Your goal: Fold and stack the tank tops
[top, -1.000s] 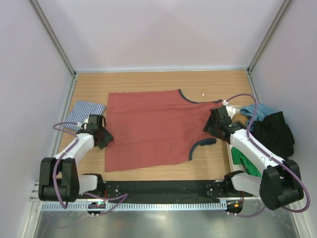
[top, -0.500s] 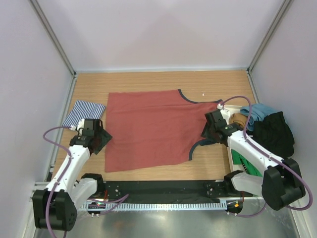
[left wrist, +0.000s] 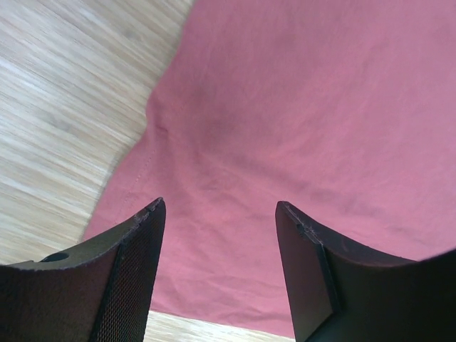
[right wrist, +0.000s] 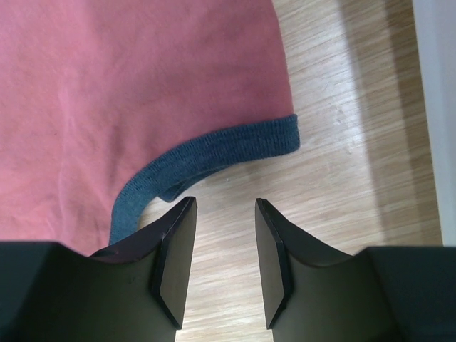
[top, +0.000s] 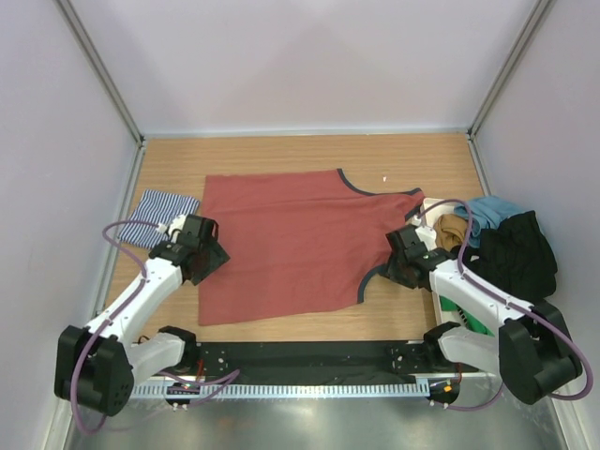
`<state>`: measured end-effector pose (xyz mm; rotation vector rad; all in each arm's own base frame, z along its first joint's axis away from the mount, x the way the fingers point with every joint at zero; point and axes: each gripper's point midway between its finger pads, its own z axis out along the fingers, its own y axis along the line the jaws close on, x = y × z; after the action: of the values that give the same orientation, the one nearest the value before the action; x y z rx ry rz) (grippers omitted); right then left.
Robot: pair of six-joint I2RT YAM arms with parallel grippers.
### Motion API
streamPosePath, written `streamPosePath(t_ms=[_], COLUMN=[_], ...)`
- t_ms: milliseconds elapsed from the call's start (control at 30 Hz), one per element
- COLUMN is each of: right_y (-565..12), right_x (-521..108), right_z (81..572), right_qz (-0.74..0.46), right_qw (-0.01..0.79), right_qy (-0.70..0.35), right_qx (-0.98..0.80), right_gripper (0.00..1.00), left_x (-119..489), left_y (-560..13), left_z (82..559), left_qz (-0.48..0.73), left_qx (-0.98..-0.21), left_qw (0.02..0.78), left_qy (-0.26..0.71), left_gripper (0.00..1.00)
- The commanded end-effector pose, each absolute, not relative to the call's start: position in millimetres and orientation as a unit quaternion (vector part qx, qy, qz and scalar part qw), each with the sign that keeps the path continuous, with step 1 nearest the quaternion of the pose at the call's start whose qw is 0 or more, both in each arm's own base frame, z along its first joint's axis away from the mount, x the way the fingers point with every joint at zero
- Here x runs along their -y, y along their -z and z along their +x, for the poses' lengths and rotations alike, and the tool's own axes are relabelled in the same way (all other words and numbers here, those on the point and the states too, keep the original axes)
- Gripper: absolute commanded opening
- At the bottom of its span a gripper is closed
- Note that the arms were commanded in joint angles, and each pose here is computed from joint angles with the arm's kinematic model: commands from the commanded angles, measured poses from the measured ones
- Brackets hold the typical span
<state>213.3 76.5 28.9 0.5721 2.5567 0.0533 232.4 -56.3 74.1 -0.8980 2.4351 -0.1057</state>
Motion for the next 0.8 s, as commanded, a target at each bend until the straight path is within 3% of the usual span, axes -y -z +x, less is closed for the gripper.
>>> streamPosePath(t_ms=[0, 333, 600, 767], right_y=[-29.5, -37.5, -26.3, -21.7], right_x=[-80.2, -83.7, -82.3, -67.6], right_z=[226.9, 244.5, 258.3, 264.3], right_qz=[0.226, 0.225, 0.224, 0.224], right_qw=[0.277, 0.296, 0.304, 0.319], right_qy=[-0.024, -0.023, 0.015, 0.078], right_qx=[-0.934, -0.928, -0.926, -0.918], right_gripper=[0.46, 0.58, 0.49, 0.30], left_x=[65.1, 78.5, 80.3, 81.4], left_y=[-80.2, -69.6, -58.9, -41.4], left_z=[248.0, 253.6, 255.7, 255.4], left_qz=[-0.330, -0.303, -0.297, -0.291], left_qx=[-0.898, -0.912, -0.915, -0.923], left_qw=[0.288, 0.276, 0.270, 0.251], left_qy=[0.039, 0.031, 0.024, 0.012], left_gripper=[0.64, 0.64, 0.64, 0.63])
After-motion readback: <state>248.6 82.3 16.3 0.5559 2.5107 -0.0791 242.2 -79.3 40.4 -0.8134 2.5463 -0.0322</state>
